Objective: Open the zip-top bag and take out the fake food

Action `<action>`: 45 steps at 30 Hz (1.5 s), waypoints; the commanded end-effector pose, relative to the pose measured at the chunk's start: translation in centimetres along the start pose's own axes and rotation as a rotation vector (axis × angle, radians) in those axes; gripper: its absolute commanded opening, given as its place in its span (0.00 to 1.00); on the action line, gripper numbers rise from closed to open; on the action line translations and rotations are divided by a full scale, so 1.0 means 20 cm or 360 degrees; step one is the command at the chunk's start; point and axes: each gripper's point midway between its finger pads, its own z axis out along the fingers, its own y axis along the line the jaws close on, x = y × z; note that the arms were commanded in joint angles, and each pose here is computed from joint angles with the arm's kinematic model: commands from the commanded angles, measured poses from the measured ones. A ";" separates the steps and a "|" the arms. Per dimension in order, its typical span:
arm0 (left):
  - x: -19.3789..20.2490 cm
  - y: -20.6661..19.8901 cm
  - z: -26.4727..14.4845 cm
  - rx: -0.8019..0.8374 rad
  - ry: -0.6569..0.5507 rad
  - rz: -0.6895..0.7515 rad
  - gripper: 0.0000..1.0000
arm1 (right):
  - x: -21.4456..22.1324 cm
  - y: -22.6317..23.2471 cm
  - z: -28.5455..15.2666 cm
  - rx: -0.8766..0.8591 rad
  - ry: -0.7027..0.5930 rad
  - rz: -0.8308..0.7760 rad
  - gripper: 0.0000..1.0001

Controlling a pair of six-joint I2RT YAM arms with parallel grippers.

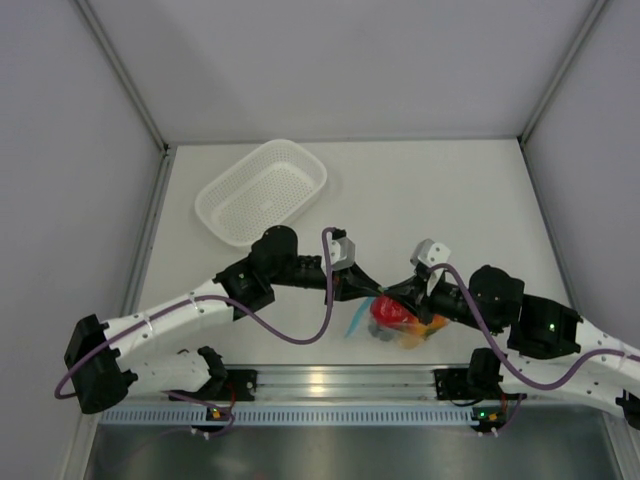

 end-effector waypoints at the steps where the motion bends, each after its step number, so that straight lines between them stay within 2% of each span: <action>1: 0.07 -0.04 -0.01 0.0076 0.0102 -0.0034 0.00 | -0.19 -0.04 -0.06 0.0076 -0.0199 0.0022 0.00; 13: 0.16 0.00 -0.04 0.0021 0.0220 -0.0057 0.00 | -0.18 -0.03 -0.06 0.0053 -0.0186 0.0011 0.00; 19: 0.27 0.01 -0.06 -0.0026 0.0303 -0.0116 0.00 | -0.19 -0.06 -0.09 0.0103 -0.0206 0.0016 0.00; 24: 0.25 -0.03 -0.05 0.0072 0.0283 -0.0121 0.00 | -0.10 0.08 -0.03 -0.0156 -0.0088 -0.0054 0.00; 31: 0.19 -0.05 -0.03 0.0148 0.0248 -0.0082 0.00 | 0.02 0.13 0.05 -0.0221 0.0067 -0.0070 0.01; 35: 0.19 -0.07 -0.04 0.0177 0.0245 -0.0081 0.00 | 0.03 0.13 0.07 -0.0220 0.0092 -0.0069 0.09; 39: 0.18 -0.07 -0.04 0.0165 0.0240 -0.0076 0.00 | 0.05 0.13 0.09 -0.0209 0.0123 -0.0068 0.29; 42: 0.16 -0.07 -0.05 0.0162 0.0227 -0.0062 0.00 | 0.07 0.11 0.10 -0.0174 0.0133 -0.0049 0.32; 45: 0.15 -0.08 -0.05 0.0166 0.0219 -0.0053 0.00 | 0.06 0.11 0.10 -0.0161 0.0129 -0.0025 0.32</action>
